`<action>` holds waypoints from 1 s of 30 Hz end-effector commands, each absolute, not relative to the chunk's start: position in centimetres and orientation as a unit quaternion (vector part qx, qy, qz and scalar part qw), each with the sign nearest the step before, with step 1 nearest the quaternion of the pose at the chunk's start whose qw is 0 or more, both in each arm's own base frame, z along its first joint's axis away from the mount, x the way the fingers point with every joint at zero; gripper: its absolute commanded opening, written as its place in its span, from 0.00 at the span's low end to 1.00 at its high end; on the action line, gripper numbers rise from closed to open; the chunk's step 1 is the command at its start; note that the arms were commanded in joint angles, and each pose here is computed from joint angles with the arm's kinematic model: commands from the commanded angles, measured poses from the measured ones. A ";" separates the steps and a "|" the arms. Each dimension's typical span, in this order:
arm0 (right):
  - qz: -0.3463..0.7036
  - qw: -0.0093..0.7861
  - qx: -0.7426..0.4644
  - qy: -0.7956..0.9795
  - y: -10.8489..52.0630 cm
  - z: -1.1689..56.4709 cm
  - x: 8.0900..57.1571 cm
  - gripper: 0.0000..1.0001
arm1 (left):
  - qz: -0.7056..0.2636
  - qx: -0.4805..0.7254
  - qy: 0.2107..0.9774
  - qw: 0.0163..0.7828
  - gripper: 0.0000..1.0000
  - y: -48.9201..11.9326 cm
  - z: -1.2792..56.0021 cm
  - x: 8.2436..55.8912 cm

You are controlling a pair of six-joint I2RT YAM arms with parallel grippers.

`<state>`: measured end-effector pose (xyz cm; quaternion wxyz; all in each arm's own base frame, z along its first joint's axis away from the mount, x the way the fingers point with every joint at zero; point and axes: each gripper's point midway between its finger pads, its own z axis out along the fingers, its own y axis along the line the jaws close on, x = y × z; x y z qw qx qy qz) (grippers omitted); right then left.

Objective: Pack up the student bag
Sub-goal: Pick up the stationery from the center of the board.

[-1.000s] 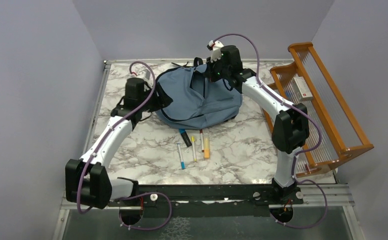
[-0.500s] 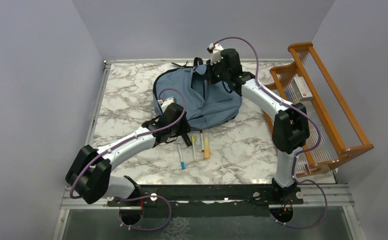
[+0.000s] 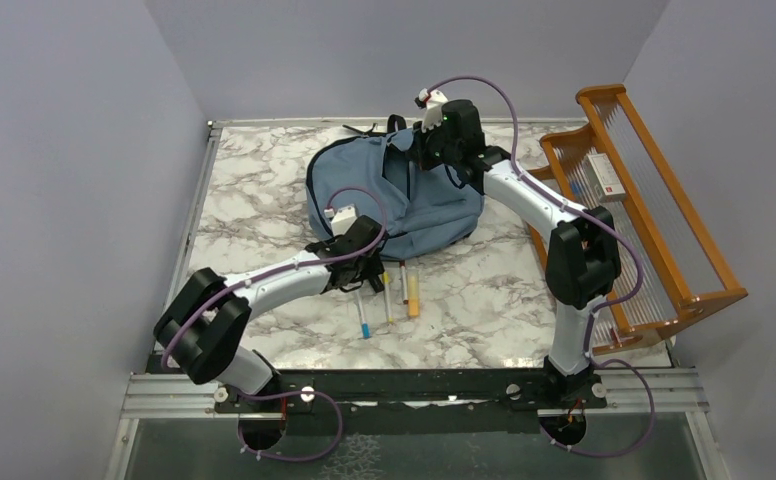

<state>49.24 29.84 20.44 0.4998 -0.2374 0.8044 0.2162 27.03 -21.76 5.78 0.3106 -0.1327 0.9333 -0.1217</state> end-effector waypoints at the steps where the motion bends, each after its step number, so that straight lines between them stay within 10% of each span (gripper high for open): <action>1: 0.228 0.532 -0.238 0.780 29.8 23.9 49.0 0.00 | -0.096 -0.151 0.927 0.329 0.54 -21.8 5.6 28.6; 16: 0.226 0.531 -0.239 0.781 29.6 23.5 48.8 0.01 | -0.048 -0.135 0.946 0.292 0.50 -21.7 1.2 28.2; 30: 0.225 0.531 -0.238 0.781 29.6 23.3 48.8 0.00 | -0.013 -0.094 0.953 0.289 0.17 -19.9 1.2 26.4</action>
